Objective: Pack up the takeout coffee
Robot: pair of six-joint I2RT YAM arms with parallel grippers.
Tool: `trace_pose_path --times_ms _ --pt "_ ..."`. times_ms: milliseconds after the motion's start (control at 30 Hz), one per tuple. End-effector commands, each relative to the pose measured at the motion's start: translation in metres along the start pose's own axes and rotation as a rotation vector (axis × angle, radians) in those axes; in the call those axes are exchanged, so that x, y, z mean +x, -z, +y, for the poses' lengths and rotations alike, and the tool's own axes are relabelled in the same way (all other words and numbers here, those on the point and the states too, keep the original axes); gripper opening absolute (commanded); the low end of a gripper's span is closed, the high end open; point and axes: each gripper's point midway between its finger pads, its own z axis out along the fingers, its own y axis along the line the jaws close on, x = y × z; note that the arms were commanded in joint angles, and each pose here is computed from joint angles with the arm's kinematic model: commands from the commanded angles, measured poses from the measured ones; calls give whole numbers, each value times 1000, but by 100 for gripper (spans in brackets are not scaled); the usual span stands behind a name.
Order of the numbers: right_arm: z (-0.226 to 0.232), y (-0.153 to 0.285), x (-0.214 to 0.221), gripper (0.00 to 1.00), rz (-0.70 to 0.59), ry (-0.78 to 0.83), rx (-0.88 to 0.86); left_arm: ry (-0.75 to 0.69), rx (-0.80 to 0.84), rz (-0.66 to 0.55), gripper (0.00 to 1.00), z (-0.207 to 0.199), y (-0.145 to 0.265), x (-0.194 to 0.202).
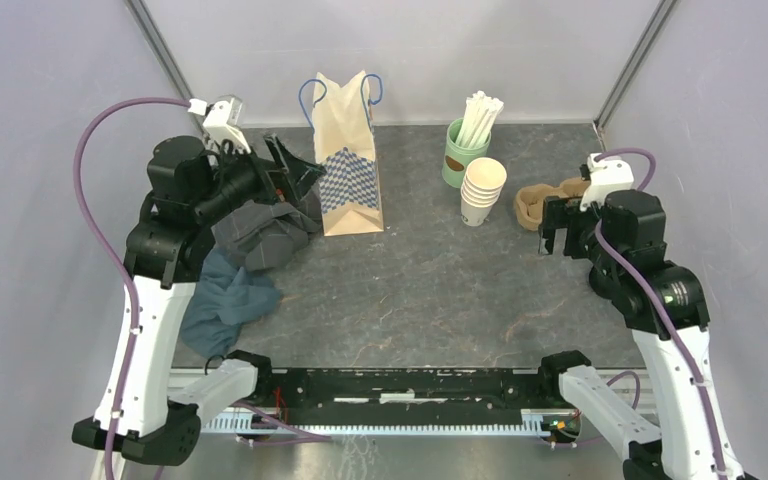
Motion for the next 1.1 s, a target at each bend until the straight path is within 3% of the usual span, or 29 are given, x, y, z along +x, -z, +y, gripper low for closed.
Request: trace_pose_path --times_ms 0,267,400,633,1067 --pt "-6 22 -21 98 -69 -1 18 -155 117 -76 100 -29 13 -22" --pt "6 13 -16 98 -39 7 -45 -145 171 -51 100 -41 4 -15" --pt "24 -18 -15 98 41 -28 -102 -98 156 -32 100 -38 -3 -11" --pt "47 -90 -30 83 85 -241 -96 -31 181 -8 100 -39 -14 -4" --pt "42 -188 -20 58 156 -283 73 -20 120 64 100 -24 -29 16"
